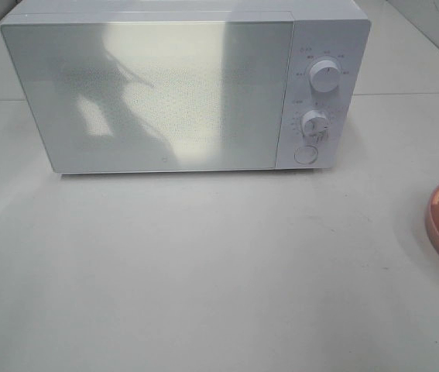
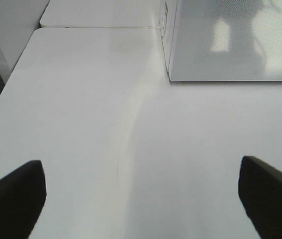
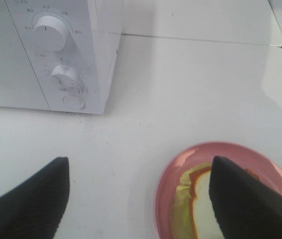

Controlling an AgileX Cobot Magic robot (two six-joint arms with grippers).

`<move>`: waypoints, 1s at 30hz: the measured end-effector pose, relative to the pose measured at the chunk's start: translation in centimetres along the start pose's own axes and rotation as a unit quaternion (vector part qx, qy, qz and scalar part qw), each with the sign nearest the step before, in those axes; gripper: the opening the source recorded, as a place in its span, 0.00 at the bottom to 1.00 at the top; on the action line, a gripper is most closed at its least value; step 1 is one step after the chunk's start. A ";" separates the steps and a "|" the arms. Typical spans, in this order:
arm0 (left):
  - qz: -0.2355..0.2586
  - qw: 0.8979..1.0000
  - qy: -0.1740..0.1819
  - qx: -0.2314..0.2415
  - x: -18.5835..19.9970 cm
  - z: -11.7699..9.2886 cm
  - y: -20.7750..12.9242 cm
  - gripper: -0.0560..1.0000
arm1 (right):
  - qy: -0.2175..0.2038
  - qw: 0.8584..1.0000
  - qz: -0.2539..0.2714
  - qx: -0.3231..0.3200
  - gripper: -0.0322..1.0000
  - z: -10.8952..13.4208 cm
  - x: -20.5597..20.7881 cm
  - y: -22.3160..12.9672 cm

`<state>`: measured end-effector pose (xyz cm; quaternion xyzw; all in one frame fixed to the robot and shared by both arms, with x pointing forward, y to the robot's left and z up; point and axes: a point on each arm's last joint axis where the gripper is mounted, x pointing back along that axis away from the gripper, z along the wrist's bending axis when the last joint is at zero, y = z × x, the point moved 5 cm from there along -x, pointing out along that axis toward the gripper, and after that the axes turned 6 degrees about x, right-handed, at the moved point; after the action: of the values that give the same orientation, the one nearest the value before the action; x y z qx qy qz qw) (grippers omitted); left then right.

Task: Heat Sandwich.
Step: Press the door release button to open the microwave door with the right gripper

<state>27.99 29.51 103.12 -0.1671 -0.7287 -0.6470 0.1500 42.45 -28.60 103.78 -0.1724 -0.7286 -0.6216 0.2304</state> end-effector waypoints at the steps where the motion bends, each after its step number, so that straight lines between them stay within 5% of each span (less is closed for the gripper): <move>1: 0.000 1.000 0.000 0.000 0.0 0.0 0.0 0.99 | 0.002 1.000 -0.011 0.001 0.76 0.1 -0.6 0.5; 13: 0.000 1.000 0.000 0.000 0.0 0.0 0.0 0.99 | 0.014 0.998 -0.065 -0.009 0.76 0.6 -4.7 2.5; 22: 0.000 1.000 0.000 0.000 0.0 0.0 0.0 0.99 | 0.027 0.987 -0.155 -0.017 0.76 1.4 -7.7 2.1; 30: 0.000 1.000 0.000 0.000 0.0 0.0 0.0 0.99 | -0.002 0.971 -0.238 -0.003 0.76 2.2 -8.1 1.2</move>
<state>27.99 29.51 103.12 -0.1671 -0.7287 -0.6470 0.1500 49.58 -25.94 100.06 0.0040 -0.7471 -0.6607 0.0736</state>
